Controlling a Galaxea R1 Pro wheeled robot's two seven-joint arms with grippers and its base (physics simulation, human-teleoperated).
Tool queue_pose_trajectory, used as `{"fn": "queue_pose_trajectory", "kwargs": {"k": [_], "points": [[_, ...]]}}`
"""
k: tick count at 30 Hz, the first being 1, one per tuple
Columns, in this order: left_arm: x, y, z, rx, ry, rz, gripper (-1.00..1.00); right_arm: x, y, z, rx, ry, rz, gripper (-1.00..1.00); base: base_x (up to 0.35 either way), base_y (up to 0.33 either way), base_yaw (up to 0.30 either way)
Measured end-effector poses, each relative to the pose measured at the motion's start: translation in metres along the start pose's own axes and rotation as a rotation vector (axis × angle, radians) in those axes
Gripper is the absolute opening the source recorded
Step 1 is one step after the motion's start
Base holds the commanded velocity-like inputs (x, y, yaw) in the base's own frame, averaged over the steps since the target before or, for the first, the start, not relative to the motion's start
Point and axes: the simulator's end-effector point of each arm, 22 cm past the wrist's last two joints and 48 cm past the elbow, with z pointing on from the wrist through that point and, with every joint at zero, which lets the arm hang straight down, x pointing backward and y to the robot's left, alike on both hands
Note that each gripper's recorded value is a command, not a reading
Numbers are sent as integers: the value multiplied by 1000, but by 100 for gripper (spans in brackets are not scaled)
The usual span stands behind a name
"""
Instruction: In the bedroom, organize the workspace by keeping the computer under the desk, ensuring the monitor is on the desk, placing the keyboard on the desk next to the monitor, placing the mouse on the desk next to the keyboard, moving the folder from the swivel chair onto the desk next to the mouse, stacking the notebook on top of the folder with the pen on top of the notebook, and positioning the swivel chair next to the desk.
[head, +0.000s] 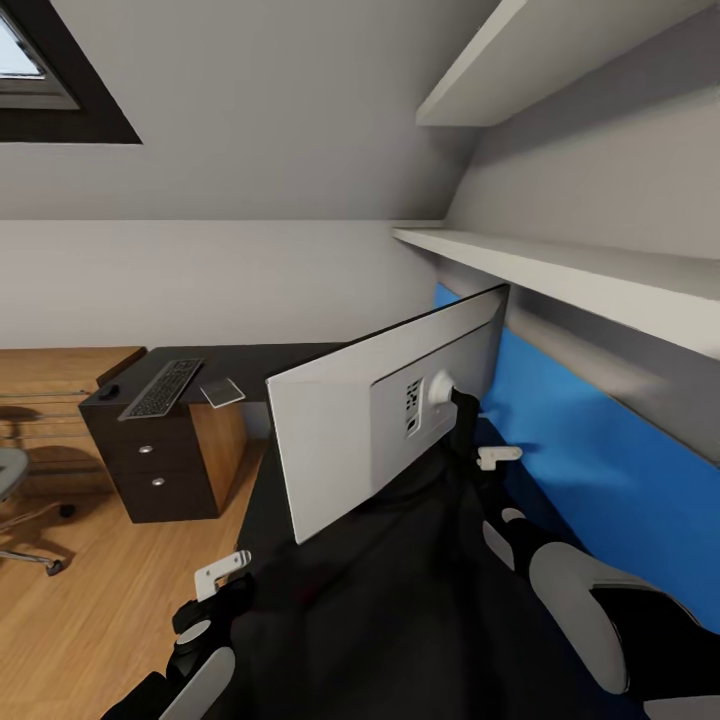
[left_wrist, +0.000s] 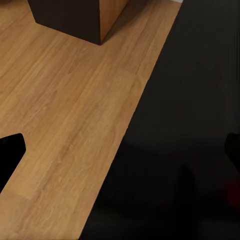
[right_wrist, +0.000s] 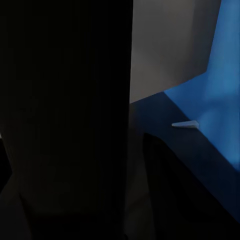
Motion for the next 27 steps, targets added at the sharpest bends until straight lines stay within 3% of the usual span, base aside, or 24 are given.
{"fn": "queue_pose_trajectory", "kwargs": {"k": [3, 16, 17, 18, 20, 27], "points": [[0, 0, 0, 0, 0, 0, 100, -1, 8, 0, -12, -1, 1, -100, 0, -132, 0], [0, 1, 0, -3, 0, 1, 100, 0, 7, 0, -18, -1, 2, -100, 0, -5, 0], [0, 1, 0, -3, 0, 1, 100, 0, 7, 0, -18, -1, 2, 100, 0, 0, 0], [0, 1, 0, -3, 1, 1, 100, 2, 3, 0, -20, 3, -30, 100, 0, 0, 0], [0, 1, 0, -3, 1, 1, 100, 1, -5, 0, 10, 1, 3, 100, 0, 0, 0], [0, 1, 1, -4, 0, 1, 100, 0, -5, 0, 6, 0, -3, 100, 0, 0, 0]]}}
